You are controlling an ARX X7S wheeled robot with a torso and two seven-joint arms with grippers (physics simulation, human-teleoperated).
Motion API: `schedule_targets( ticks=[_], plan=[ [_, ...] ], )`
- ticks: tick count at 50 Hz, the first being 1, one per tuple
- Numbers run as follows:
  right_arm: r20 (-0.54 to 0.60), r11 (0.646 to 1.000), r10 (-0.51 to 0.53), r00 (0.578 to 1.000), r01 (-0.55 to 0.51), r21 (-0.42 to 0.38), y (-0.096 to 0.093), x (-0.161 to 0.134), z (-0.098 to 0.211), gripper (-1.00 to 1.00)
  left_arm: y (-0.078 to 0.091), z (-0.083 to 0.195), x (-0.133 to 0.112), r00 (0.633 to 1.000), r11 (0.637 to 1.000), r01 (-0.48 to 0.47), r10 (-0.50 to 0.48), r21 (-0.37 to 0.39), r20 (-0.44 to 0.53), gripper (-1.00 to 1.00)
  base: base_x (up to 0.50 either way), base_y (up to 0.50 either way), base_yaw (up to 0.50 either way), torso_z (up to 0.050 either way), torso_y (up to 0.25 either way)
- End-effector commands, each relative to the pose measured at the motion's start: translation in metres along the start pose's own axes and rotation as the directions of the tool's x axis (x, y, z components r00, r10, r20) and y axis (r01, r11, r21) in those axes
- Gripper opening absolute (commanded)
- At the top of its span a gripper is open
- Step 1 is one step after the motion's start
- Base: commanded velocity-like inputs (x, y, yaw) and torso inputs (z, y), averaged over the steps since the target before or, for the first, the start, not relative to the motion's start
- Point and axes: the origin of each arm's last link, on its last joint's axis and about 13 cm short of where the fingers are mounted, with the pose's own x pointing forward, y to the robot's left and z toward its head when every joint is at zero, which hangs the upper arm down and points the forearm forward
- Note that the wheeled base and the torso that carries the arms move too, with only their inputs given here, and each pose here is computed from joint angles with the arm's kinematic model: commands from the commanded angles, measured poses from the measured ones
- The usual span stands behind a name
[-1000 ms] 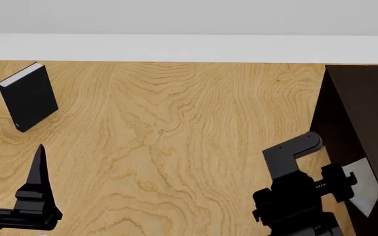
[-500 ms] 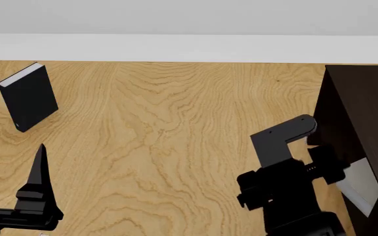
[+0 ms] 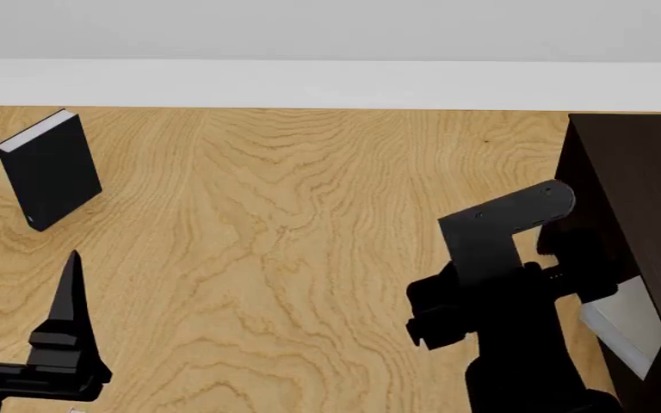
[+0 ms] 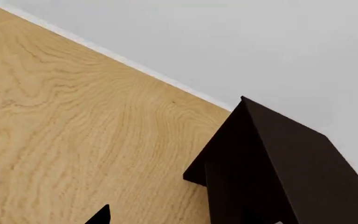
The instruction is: Pick up the book on the right and place it on the cabinet shelf.
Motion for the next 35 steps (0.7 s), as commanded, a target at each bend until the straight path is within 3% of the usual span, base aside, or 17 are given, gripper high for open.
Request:
schedule_targets(
  ticks=[1, 20, 35],
  plan=[
    [0.059, 0.999, -0.021, 0.998, 0.019, 0.025, -0.005, -0.016, 0.007, 1.0, 0.0, -0.001, 0.001, 1.0, 1.0, -0.001, 0.001, -0.001, -0.001, 1.0, 0.0, 0.0, 0.0, 0.0, 0.0],
    [0.198, 0.99, -0.042, 0.979, 0.015, 0.137, -0.01, -0.052, 0.014, 1.0, 0.001, -0.003, 0.004, 1.0, 1.0, -0.001, 0.001, -0.014, 0.001, 1.0, 0.0, 0.0, 0.0, 0.0, 0.0],
    [0.223, 0.986, -0.051, 0.973, 0.013, 0.166, -0.004, -0.069, 0.005, 1.0, 0.004, -0.006, 0.006, 1.0, 1.0, 0.001, -0.001, -0.024, -0.001, 1.0, 0.0, 0.0, 0.0, 0.0, 0.0]
  ],
)
